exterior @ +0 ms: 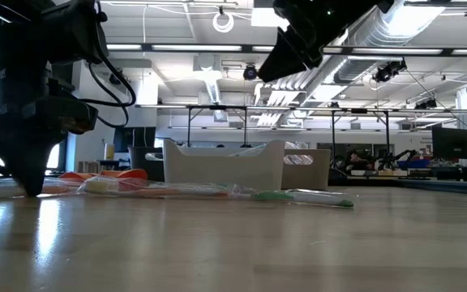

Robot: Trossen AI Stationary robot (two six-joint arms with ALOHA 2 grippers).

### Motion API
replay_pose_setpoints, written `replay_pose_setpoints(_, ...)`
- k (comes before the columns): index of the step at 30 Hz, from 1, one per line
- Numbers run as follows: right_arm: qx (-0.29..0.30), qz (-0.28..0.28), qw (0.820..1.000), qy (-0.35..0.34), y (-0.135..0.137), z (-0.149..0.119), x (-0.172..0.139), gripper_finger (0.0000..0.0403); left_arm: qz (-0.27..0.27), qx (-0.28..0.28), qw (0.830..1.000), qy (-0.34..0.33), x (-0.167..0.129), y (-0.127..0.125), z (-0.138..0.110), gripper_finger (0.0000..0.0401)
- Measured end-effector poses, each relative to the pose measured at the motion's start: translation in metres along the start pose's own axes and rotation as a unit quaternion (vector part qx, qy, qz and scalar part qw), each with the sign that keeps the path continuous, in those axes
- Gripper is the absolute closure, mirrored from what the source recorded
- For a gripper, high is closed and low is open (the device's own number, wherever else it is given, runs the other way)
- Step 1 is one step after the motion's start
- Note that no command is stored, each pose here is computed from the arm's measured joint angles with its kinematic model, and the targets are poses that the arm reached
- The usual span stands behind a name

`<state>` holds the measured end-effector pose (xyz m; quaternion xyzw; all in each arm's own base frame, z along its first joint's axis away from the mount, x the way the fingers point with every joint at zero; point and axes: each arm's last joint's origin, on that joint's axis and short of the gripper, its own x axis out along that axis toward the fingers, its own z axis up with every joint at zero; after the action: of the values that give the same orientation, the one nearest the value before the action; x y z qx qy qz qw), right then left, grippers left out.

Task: Pick & Place Toothbrushes
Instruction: Put the orange toothbrush into the gray bin

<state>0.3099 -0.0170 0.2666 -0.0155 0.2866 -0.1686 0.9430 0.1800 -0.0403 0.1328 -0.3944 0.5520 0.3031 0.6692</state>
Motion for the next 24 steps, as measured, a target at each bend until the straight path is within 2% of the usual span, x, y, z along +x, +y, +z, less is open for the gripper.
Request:
replay_pose_setpoints(10,0.005,-0.001,1.0,-0.014,0.0,0.0027,0.0,0.0223,0.0,0.0,1.0,0.001,0.0,0.0,0.0,0.0382)
replay_pose_setpoints(24,0.002,0.001,1.0,-0.015,-0.0007,0.0033,-0.0027,0.0333,0.0,0.004,1.0,0.001,0.0,0.0,0.0,0.0382)
